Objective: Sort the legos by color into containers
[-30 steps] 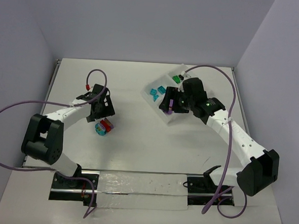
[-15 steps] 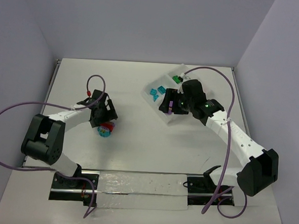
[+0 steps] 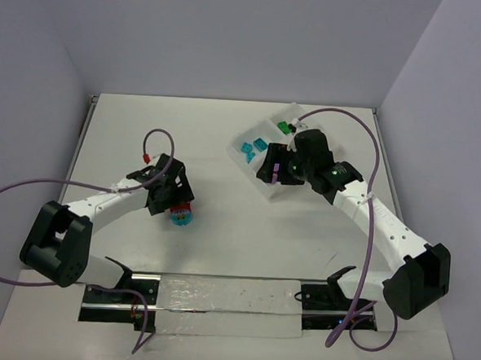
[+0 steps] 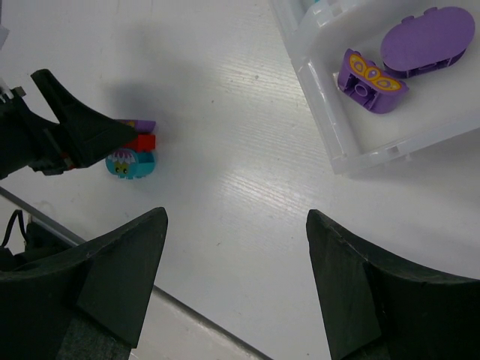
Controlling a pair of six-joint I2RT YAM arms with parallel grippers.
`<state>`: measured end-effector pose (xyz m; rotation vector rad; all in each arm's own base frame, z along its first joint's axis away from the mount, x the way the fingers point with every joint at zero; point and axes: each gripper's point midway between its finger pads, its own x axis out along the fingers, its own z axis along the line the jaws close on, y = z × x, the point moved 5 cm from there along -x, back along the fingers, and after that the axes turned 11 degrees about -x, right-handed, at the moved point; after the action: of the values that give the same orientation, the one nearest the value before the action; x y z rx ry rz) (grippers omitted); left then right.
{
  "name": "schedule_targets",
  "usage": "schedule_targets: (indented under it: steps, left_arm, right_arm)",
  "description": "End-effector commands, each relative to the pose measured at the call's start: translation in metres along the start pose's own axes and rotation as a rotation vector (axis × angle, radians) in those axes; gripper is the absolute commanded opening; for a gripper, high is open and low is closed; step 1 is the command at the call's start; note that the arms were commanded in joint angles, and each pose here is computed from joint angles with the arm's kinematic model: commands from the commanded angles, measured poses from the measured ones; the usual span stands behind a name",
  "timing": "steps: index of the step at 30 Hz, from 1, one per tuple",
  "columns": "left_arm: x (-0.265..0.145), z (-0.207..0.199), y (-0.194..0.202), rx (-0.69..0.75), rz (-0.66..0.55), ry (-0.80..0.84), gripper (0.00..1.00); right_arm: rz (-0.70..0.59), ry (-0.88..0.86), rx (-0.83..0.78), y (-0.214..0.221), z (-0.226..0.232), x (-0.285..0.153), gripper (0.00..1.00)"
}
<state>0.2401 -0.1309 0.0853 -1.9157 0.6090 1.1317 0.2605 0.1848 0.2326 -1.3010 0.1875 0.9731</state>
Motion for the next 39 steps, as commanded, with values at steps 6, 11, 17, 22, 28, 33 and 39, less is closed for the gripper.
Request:
schedule_targets:
  steps: [6, 11, 17, 22, 28, 33, 39]
  left_arm:
    - [-0.016, -0.003, 0.027, 0.039, -0.062, -0.147, 0.99]
    - [-0.01, -0.003, 0.035, 0.044, -0.079, -0.187, 0.99]
    - [0.001, -0.004, 0.039, 0.108, -0.08, -0.211, 0.99]
    - [0.005, -0.004, 0.04, 0.191, -0.07, -0.195, 0.99]
    - [0.005, -0.009, 0.044, 0.246, -0.051, -0.09, 0.96]
    - [0.004, -0.012, 0.049, 0.269, -0.023, -0.014, 0.89]
    - [0.006, -0.013, 0.053, 0.282, -0.006, 0.012, 0.78]
  right_arm:
    - [-0.045, -0.034, -0.029, -0.002, 0.005, -0.002, 0.82]
    - [-0.038, -0.039, -0.033, 0.0, 0.005, -0.002, 0.82]
    - [-0.035, -0.039, -0.032, 0.002, 0.004, -0.002, 0.82]
    - [-0.029, -0.042, -0.027, 0.004, 0.004, -0.001, 0.82]
    - [-0.032, -0.04, -0.027, 0.004, 0.004, -0.001, 0.82]
    - [-0.033, -0.04, -0.023, 0.005, 0.004, -0.002, 0.82]
    - [-0.031, -0.038, -0.02, 0.007, 0.003, -0.002, 0.82]
